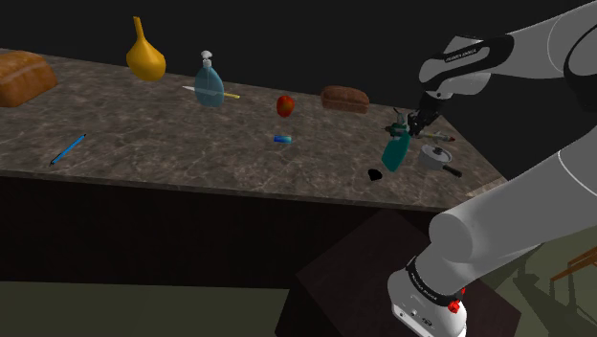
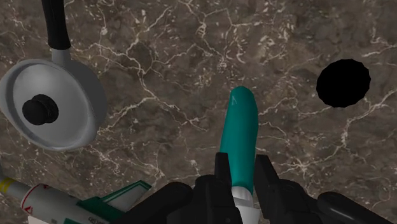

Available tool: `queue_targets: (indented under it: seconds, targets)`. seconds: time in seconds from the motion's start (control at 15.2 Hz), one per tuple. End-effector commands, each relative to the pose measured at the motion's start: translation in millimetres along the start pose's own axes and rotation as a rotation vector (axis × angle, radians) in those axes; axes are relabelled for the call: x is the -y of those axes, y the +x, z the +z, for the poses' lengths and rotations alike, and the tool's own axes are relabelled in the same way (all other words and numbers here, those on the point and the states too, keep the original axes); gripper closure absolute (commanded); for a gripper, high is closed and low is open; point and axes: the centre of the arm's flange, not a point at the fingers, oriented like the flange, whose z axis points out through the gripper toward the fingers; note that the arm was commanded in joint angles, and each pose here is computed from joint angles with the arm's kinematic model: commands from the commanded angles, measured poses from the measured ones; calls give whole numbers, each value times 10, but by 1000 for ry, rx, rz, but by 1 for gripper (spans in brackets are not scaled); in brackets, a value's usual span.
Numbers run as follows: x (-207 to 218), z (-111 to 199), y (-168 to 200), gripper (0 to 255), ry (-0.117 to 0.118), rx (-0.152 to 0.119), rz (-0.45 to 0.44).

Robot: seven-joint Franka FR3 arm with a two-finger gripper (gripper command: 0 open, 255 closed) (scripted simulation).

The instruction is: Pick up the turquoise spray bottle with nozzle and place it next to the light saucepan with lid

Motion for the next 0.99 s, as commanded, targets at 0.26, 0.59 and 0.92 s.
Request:
queue_targets:
  seconds: [0.26, 0.59, 0.92]
  targets:
    - [0, -1, 1, 0, 0, 0, 0]
    - [0, -397, 0, 0, 0, 0, 0]
    - [0, -501, 0, 0, 0, 0, 0]
